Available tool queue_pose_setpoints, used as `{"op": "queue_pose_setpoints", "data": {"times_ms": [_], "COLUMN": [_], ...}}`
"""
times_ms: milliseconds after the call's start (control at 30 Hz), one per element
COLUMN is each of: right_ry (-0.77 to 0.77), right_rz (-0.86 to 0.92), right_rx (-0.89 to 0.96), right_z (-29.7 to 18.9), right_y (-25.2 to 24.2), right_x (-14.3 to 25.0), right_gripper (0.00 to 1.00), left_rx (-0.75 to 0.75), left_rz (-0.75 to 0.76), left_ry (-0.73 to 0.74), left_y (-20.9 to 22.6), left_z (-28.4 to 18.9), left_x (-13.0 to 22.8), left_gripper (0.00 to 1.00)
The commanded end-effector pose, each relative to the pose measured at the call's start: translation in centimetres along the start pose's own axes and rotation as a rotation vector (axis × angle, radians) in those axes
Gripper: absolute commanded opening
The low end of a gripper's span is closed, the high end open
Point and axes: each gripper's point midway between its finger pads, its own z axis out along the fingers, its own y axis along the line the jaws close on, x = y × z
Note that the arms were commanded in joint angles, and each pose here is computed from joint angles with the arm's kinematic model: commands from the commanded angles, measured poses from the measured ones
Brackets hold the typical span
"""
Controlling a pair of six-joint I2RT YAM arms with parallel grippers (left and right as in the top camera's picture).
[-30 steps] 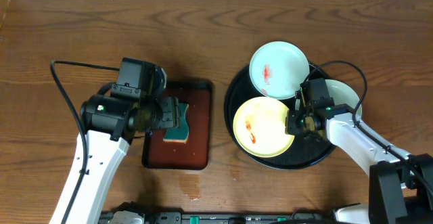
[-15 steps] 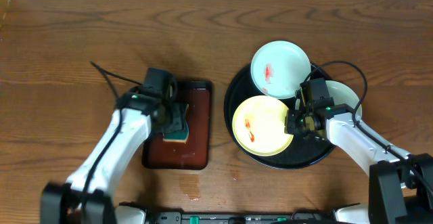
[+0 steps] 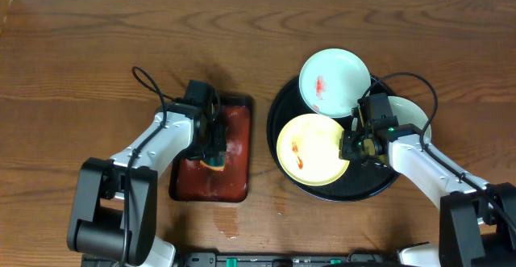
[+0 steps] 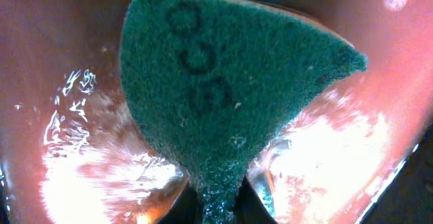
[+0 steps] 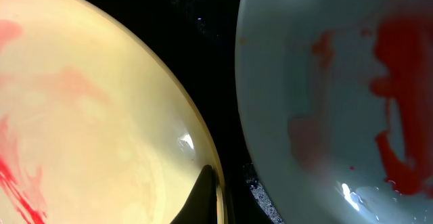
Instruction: Clean dirty plates on tray and stack at the side
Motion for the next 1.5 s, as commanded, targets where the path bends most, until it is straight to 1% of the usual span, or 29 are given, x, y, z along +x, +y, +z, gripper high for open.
{"op": "queue_pose_setpoints", "data": {"times_ms": [0,33,67,100,167,333,467,567,633,667,767,800,833,867,1033,1067,1100,1200,1333,1400,1467], "right_ry": [0.06,0.061,0.062,0.063,0.065,0.068,0.068,0.068,0.067,0.067,0.068,0.068,0.068,0.068,0.068,0.068,0.068,0.072,0.078,0.078,0.078], "right_rz": [0.018,0.018,0.018,0.019,0.018,0.019,0.019,0.019,0.019,0.019,0.019,0.019,0.019,0.019,0.019,0.019,0.019,0.019,0.02,0.02,0.02], "right_rx": [0.049,0.05,0.051,0.051,0.051,0.053,0.053,0.053,0.053,0.053,0.053,0.053,0.052,0.053,0.053,0.053,0.053,0.054,0.057,0.057,0.057], "right_z": [1.6,1.6,1.6,1.6,1.6,1.6,1.6,1.6,1.6,1.6,1.6,1.6,1.6,1.6,1.6,1.6,1.6,1.6,1.6,1.6,1.6], "right_y": [-1.2,-1.2,-1.2,-1.2,-1.2,-1.3,-1.3,-1.3,-1.3,-1.3,-1.3,-1.2,-1.2,-1.2,-1.2,-1.2,-1.2,-1.3,-1.4,-1.4,-1.4], "right_x": [1.6,1.6,1.7,1.7,1.7,1.8,1.8,1.8,1.8,1.8,1.8,1.8,1.8,1.8,1.8,1.8,1.8,1.9,2.1,2.1,2.1], "right_gripper": [0.01,0.01,0.01,0.01,0.01,0.01,0.01,0.01,0.01,0.01,0.01,0.01,0.01,0.01,0.01,0.01,0.01,0.01,0.01,0.01,0.01], "left_rx": [-0.01,-0.009,-0.008,-0.007,-0.006,-0.022,-0.033,-0.027,-0.014,-0.009,-0.016,-0.015,-0.014,-0.014,-0.013,-0.012,-0.01,-0.005,0.024,0.018,-0.033], "left_rz": [-0.002,-0.001,0.0,-0.001,0.0,-0.009,-0.025,-0.034,-0.023,-0.021,-0.02,-0.02,-0.02,-0.019,-0.019,-0.019,-0.019,-0.016,0.047,0.055,0.053], "left_ry": [0.027,0.024,0.021,0.02,0.017,0.056,0.102,0.084,0.055,0.045,0.024,0.021,0.021,0.02,0.021,0.021,0.019,0.008,-0.064,-0.115,-0.155], "left_y": [0.0,-0.2,-0.3,-0.3,-0.3,0.2,0.7,0.7,0.5,0.5,1.0,1.0,1.0,1.0,0.7,0.5,0.3,-0.4,-1.6,-1.7,-0.9], "left_z": [0.0,-0.6,-1.3,-1.9,-2.9,-4.3,-3.0,-1.6,-0.7,-0.4,0.5,0.7,0.7,0.7,-0.2,-0.6,-1.2,-3.1,-5.7,-6.1,-6.0], "left_x": [0.1,0.0,-0.1,0.0,0.4,2.3,3.9,4.1,3.9,3.8,3.8,3.8,3.8,3.8,3.4,3.2,2.9,2.1,0.1,-1.0,-1.8], "left_gripper": [0.28,0.41,0.48,0.53,0.56,0.57,0.57,0.57,0.56,0.54,0.34,0.23,0.14,0.08,0.08,0.1,0.25,0.47,0.56,0.57,0.59]}}
